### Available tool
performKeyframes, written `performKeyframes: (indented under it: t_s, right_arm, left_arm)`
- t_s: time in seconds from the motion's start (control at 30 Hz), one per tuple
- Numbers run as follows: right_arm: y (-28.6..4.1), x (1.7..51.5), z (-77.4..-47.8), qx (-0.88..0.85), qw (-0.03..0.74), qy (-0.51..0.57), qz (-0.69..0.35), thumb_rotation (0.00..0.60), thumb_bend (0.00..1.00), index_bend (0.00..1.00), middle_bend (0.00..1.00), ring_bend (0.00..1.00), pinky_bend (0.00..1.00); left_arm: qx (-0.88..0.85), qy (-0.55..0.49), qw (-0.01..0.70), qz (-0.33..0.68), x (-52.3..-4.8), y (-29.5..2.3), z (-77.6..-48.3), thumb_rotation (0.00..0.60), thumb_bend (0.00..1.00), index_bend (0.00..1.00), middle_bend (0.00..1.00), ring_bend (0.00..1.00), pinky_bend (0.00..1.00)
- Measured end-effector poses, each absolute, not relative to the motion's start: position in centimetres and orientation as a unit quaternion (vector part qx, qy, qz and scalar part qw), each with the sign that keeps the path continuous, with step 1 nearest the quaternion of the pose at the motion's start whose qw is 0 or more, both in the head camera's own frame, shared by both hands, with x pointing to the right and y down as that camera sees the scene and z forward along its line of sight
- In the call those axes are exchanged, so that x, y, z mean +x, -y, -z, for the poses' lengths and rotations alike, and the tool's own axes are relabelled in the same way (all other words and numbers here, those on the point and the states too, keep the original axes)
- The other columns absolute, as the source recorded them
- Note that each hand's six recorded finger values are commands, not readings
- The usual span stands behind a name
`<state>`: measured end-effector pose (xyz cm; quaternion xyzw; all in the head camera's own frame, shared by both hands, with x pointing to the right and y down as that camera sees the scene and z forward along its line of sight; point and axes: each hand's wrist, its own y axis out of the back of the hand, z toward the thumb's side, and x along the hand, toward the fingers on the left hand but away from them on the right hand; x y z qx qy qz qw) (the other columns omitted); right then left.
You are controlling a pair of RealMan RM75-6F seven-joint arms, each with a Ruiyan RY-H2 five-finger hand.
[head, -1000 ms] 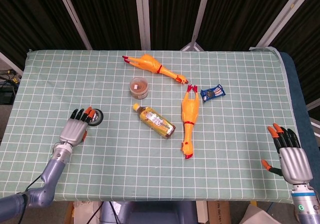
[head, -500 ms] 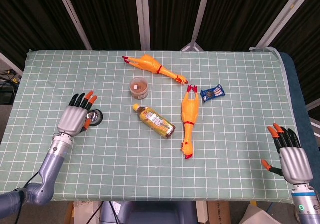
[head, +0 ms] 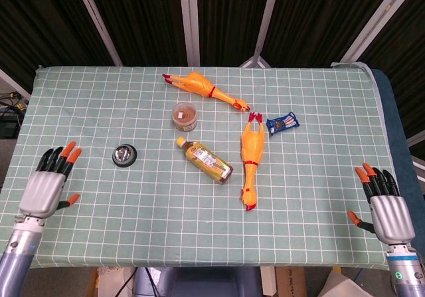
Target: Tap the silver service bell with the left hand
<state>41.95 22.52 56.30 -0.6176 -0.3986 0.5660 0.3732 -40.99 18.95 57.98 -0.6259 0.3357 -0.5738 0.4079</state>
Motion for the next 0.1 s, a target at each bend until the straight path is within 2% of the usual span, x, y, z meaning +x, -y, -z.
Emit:
performKeyframes:
  t_s: [0.1]
  right_arm:
    - [-22.5,42.0,-56.3,-0.615,0.373,0.400,-0.567,0.600,0.25,0.00,0.00,0.00,0.00]
  left_arm:
    - [-0.623,-0.335,0.405,0.580,-42.7,-21.1,-57.0,0.600,0.19,0.00,0.00,0.00,0.00]
